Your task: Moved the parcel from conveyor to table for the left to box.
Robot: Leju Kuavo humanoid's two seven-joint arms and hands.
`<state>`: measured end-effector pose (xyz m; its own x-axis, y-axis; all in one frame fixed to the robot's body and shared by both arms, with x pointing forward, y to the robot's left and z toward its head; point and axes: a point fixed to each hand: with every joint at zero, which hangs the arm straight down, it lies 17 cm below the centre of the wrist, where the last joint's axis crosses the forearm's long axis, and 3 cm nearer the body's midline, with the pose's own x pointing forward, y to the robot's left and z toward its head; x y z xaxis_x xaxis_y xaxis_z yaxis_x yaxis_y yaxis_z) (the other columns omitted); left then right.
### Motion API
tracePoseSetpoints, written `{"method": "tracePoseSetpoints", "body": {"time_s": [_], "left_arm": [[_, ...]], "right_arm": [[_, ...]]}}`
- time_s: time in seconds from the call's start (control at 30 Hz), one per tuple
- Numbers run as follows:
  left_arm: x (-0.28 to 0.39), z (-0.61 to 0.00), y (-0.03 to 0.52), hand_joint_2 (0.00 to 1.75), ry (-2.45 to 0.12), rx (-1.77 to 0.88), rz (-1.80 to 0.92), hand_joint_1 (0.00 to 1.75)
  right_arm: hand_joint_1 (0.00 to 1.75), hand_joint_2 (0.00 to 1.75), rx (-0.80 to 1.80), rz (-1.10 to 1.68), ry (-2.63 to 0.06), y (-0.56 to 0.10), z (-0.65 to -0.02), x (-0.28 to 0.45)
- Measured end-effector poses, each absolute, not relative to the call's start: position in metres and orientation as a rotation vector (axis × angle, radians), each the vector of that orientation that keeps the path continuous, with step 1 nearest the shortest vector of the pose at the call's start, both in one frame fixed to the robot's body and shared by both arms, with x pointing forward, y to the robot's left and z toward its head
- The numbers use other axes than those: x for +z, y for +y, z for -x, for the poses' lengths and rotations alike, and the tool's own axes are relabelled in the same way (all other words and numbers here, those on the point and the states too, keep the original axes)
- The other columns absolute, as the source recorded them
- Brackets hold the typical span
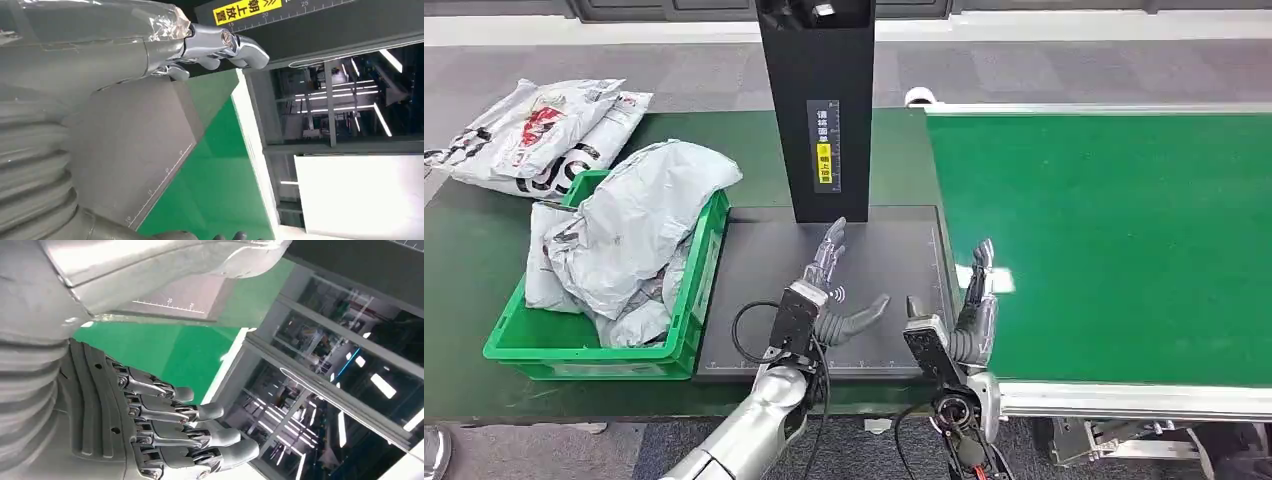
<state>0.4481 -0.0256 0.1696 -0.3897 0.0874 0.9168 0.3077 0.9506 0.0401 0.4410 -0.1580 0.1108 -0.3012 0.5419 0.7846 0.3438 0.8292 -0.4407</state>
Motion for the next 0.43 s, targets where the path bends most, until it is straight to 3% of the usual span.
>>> {"method": "tracePoseSetpoints", "body": {"time_s": [0.43], "left_arm": [[0.1667, -0.448, -0.0255, 1.75, -1.959, -0.244, 0.283, 0.0]], "right_arm": [[0.0, 1.75, 0.236, 0.664, -1.921, -0.157, -0.4409, 0.1112]]}}
